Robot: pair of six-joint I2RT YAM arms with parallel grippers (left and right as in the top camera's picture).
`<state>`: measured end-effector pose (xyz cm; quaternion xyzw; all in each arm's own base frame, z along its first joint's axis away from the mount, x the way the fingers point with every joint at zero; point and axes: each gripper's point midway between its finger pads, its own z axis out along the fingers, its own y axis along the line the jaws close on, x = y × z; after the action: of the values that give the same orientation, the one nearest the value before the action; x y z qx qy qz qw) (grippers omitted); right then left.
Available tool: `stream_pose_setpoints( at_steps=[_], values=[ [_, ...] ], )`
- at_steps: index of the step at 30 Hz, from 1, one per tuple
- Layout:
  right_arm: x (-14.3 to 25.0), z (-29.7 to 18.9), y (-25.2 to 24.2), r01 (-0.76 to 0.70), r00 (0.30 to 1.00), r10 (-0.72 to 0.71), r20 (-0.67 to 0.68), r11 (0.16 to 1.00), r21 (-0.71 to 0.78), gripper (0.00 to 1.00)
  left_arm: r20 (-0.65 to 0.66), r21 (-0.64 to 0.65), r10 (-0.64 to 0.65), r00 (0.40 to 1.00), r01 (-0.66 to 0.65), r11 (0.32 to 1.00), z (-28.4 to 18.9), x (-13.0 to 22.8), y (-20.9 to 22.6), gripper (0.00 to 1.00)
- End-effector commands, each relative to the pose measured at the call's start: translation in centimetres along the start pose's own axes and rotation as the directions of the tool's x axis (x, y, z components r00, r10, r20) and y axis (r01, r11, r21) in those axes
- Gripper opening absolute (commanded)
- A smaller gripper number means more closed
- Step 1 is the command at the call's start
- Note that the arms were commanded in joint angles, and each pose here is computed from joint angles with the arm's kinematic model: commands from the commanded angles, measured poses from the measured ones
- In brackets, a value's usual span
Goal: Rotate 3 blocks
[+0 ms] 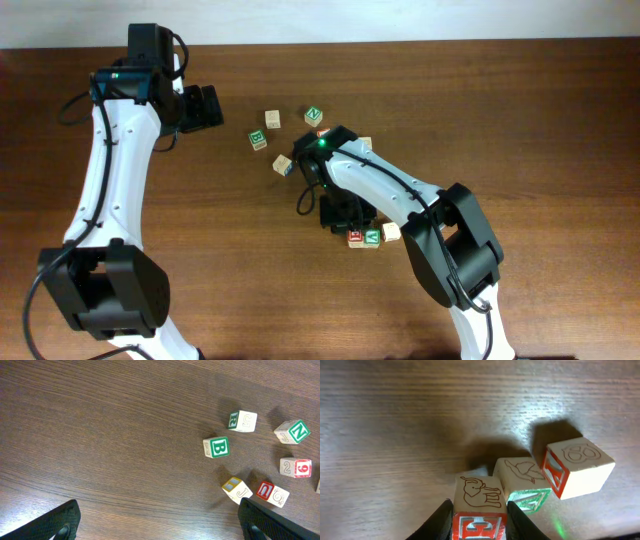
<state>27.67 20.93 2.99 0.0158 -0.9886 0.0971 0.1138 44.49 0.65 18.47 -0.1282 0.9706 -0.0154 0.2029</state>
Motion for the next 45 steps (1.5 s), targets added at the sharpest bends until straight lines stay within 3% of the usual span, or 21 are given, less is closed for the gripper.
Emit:
stream_pose_setpoints(
  at_steps=[1,8,11,20,22,24,27,31,36,40,45],
  values=[
    [0.3,0.7,-0.4,0.0,1.0,0.001,-0.018,0.999,0.038,0.31,0.005,-0.003,-0.007,1.0,0.007,1.0,0.0,-0.3,0.0,0.99],
    [0.0,1.4,0.4,-0.005,1.0,0.005,-0.011,1.0,0.001,0.35,0.005,-0.003,-0.007,1.0,0.007,1.0,0.0,-0.3,0.0,0.99],
    [-0.4,1.3,0.6,-0.003,1.0,0.003,0.004,1.0,-0.012,0.31,0.005,-0.003,-0.007,1.0,0.007,1.0,0.0,-0.3,0.0,0.99],
    [-2.9,-3.0,-0.5,0.012,0.997,-0.006,0.074,0.996,-0.086,0.3,0.005,-0.003,-0.007,1.0,0.007,1.0,0.0,-0.3,0.0,0.99],
    [-2.0,-2.5,-0.7,0.022,0.999,-0.019,0.036,0.996,-0.084,0.08,0.005,-0.003,-0.007,1.0,0.007,1.0,0.0,-0.3,0.0,0.99],
    [-0.8,-3.7,0.4,0.122,0.993,-0.12,0.022,0.978,-0.168,0.04,0.005,-0.003,-0.007,1.0,0.007,1.0,0.0,-0.3,0.0,0.99],
    [0.3,-9.8,-0.8,0.163,0.975,-0.122,0.184,0.959,-0.231,0.05,0.005,-0.003,-0.007,1.0,0.007,1.0,0.0,-0.3,0.0,0.99],
    [3.4,-16.1,-6.2,0.083,0.917,0.01,0.399,0.974,-0.213,0.22,0.005,-0.003,-0.007,1.0,0.007,1.0,0.0,-0.3,0.0,0.99],
    [4.7,-9.2,-5.2,0.041,0.96,0.029,0.278,0.969,-0.244,0.14,0.005,-0.003,-0.007,1.0,0.007,1.0,0.0,-0.3,0.0,0.99],
    [4.1,-3.5,-3.5,-0.004,0.973,0.07,0.222,0.958,-0.286,0.14,0.005,-0.003,-0.007,1.0,0.007,1.0,0.0,-0.3,0.0,0.99],
    [4.0,0.4,-3.0,-0.023,0.991,0.052,0.121,0.972,-0.233,0.13,0.005,-0.003,-0.007,1.0,0.007,1.0,0.0,-0.3,0.0,0.99]
  ],
)
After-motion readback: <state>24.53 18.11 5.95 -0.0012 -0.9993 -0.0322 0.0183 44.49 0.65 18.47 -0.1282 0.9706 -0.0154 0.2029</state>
